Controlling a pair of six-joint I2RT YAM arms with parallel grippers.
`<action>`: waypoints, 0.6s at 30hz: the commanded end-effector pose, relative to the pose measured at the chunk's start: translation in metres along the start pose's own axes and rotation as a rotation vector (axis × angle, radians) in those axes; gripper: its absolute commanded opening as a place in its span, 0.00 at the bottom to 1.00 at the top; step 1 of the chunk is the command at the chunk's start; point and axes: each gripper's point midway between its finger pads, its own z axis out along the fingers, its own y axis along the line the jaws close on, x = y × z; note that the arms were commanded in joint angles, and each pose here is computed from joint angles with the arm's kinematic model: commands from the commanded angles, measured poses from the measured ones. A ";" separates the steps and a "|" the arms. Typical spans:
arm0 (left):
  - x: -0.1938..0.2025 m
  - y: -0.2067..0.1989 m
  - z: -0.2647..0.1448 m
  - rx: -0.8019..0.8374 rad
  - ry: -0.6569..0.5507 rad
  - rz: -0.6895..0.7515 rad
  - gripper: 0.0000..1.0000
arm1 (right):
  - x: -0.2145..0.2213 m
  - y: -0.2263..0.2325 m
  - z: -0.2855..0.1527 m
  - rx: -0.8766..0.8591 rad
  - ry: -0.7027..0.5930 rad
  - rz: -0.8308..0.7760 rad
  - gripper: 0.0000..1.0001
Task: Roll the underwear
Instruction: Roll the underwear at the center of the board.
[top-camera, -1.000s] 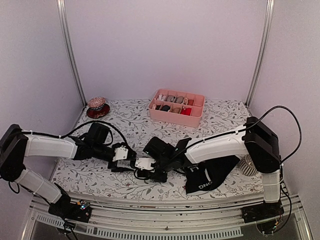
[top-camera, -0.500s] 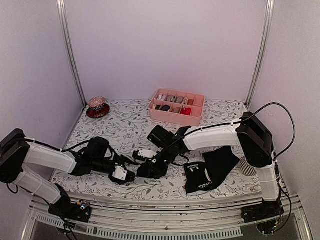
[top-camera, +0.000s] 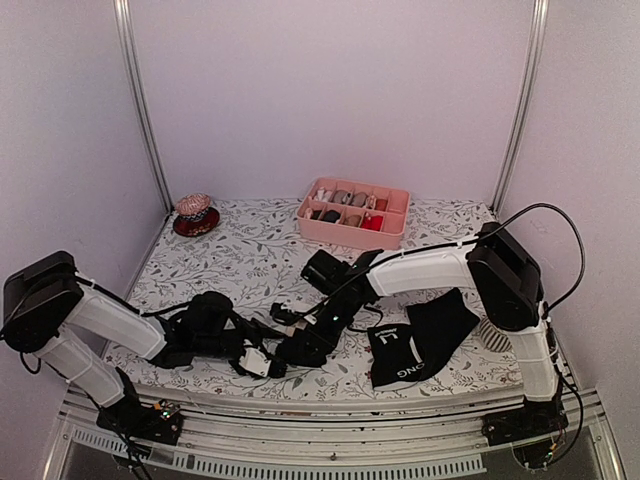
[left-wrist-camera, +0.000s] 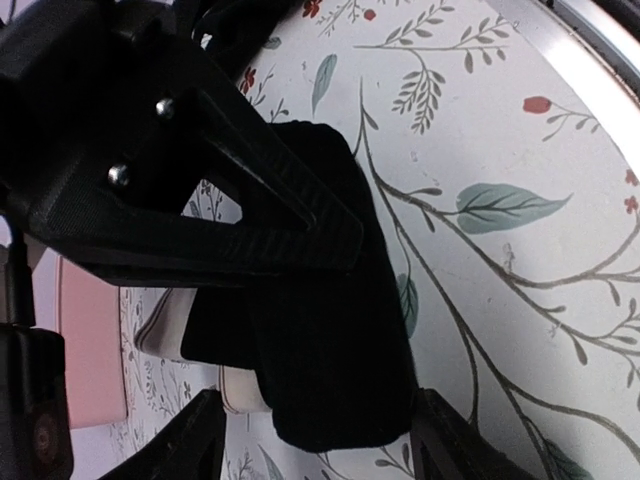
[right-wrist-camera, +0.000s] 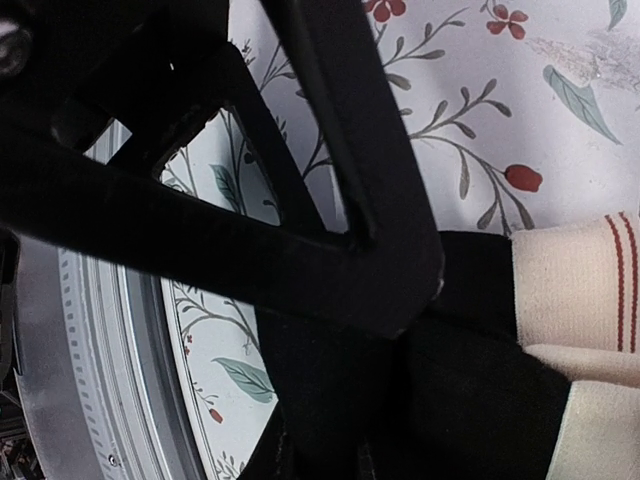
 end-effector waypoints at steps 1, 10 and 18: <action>0.000 -0.009 0.001 0.005 0.012 0.008 0.64 | -0.002 0.000 0.001 -0.046 0.000 0.044 0.11; 0.001 -0.022 0.008 0.037 0.050 0.039 0.55 | -0.005 -0.002 0.002 -0.061 -0.011 0.066 0.13; 0.002 -0.033 0.012 0.080 0.084 0.059 0.09 | -0.001 -0.013 0.003 -0.017 -0.002 0.077 0.15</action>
